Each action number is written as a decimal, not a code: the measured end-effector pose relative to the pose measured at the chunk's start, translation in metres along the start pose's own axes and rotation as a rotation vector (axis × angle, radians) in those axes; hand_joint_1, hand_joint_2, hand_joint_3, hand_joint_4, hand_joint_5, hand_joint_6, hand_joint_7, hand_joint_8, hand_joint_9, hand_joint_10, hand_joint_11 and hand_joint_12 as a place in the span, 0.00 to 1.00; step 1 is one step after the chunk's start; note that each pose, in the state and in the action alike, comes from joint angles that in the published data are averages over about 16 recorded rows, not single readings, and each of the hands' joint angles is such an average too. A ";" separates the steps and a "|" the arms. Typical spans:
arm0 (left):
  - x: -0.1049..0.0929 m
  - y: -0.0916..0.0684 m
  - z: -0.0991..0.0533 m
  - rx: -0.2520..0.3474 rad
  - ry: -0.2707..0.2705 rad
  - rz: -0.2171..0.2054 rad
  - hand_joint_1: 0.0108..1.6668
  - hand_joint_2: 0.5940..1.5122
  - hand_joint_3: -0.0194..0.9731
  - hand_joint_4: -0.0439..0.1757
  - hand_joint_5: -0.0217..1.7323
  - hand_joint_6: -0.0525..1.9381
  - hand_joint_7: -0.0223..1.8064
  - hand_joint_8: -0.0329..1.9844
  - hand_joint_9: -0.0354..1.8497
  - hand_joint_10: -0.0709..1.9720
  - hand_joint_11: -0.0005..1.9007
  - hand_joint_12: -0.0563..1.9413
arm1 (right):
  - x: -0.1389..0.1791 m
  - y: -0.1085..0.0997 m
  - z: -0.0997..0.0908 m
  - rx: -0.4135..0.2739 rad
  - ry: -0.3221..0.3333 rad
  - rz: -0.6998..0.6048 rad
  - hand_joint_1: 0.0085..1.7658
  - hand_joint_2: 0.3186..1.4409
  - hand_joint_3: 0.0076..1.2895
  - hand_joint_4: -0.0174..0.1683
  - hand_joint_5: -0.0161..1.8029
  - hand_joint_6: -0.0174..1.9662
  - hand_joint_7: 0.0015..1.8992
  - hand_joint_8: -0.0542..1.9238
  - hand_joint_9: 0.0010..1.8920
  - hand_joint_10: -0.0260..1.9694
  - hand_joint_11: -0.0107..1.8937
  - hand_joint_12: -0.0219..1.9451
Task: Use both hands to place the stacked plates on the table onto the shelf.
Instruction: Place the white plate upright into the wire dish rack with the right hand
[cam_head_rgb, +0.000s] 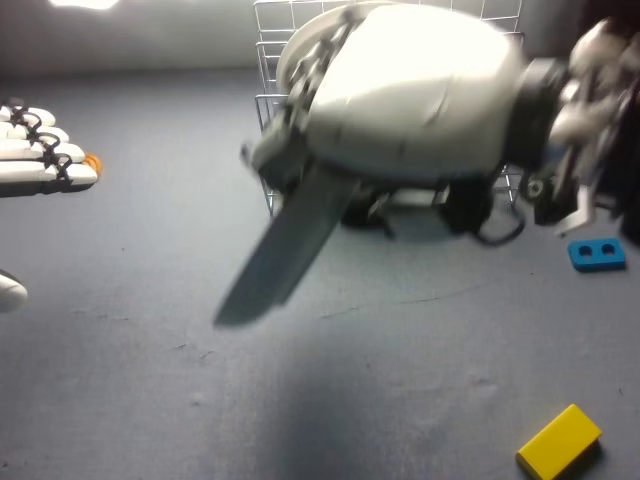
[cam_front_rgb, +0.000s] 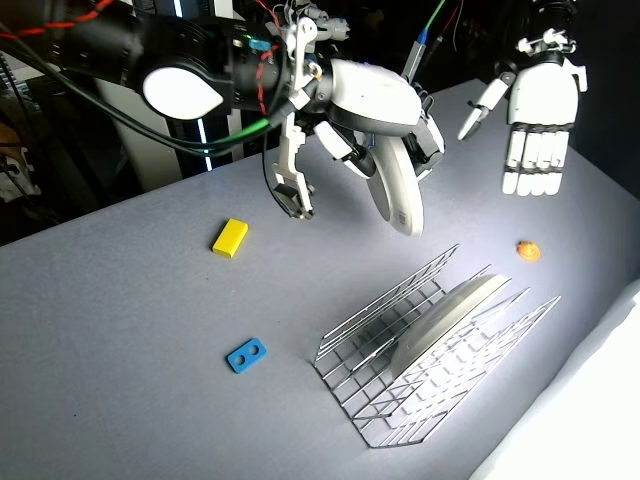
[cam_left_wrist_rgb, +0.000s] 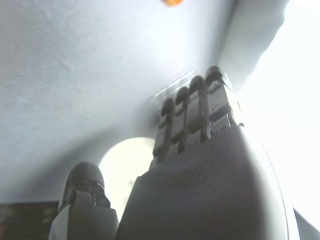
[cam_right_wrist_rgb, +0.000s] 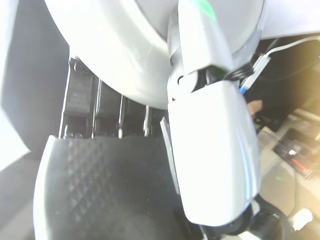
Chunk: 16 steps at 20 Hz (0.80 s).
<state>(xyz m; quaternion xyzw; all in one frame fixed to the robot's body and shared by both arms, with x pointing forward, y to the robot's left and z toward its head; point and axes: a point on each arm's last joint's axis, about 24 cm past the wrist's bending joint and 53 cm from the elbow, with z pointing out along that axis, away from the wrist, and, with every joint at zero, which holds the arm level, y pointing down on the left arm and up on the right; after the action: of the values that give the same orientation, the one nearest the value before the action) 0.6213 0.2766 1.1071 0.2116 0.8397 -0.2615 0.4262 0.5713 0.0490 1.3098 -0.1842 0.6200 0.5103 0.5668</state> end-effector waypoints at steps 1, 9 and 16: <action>0.002 -0.005 0.000 0.023 0.010 0.015 0.01 0.58 0.04 0.18 0.05 0.03 0.04 0.02 0.04 0.04 0.01 0.04 | -0.008 0.000 -0.002 0.004 -0.015 0.028 0.76 0.63 0.00 0.09 0.45 0.57 0.49 0.59 0.45 0.68 0.35 0.75; 0.024 -0.056 -0.005 0.235 0.082 0.104 0.01 0.58 0.04 0.18 0.04 0.03 0.04 0.02 0.04 0.04 0.01 0.04 | -0.064 -0.016 -0.012 0.046 -0.124 0.304 0.76 0.63 0.00 0.09 0.43 0.58 0.48 0.61 0.44 0.69 0.35 0.76; 0.036 -0.106 -0.017 0.440 0.109 0.165 0.01 0.58 0.04 0.18 0.04 0.03 0.04 0.02 0.04 0.04 0.01 0.03 | -0.085 -0.042 -0.014 0.094 -0.181 0.461 0.76 0.63 0.00 0.10 0.42 0.59 0.47 0.63 0.43 0.71 0.33 0.79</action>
<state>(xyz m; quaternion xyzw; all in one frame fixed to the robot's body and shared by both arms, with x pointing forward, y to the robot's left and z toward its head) 0.5302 0.2100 1.1126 0.3810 0.7643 -0.3905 0.3438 0.6225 -0.0101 1.3648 0.0351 0.6155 0.6111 0.4964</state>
